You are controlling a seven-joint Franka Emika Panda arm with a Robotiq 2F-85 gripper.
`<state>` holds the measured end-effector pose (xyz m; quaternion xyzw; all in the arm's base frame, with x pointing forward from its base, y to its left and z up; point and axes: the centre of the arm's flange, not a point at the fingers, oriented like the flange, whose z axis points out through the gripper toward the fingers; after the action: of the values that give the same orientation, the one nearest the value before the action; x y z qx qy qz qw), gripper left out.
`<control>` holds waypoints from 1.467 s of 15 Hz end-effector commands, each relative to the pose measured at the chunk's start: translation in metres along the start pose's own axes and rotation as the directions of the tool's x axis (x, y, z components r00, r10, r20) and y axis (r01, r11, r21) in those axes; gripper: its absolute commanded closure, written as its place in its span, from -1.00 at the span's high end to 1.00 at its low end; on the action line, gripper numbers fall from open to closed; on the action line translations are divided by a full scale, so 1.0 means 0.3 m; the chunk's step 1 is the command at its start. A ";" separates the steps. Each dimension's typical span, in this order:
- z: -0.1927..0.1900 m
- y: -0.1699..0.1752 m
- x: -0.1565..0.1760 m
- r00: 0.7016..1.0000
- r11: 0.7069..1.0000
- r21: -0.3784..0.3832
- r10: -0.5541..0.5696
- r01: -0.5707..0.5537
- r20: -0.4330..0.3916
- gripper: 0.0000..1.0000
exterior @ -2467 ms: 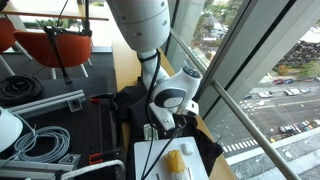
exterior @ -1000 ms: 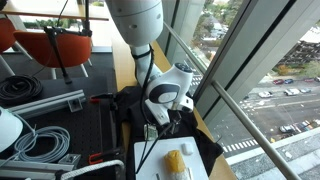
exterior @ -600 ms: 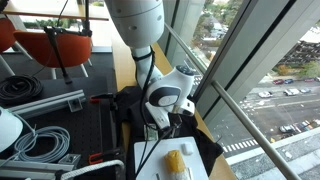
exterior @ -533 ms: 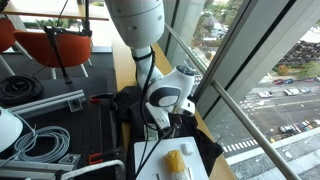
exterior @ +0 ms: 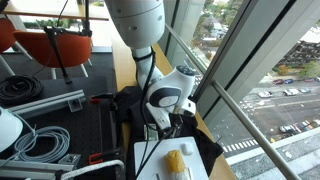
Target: Close the zipper on the black jacket.
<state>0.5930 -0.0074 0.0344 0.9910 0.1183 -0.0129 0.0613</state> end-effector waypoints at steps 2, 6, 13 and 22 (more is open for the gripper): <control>0.000 0.016 -0.007 1.000 1.000 0.005 0.009 -0.009 -0.018 0.09; 0.005 0.022 -0.007 1.000 1.000 0.007 0.013 -0.013 -0.017 -0.53; -0.002 -0.001 0.004 1.000 1.000 0.008 0.003 -0.003 -0.021 -0.92; -0.006 -0.033 0.019 1.000 1.000 0.010 -0.010 0.010 -0.023 -0.92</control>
<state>0.5934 -0.0066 0.0335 0.9914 0.1170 -0.0123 0.0570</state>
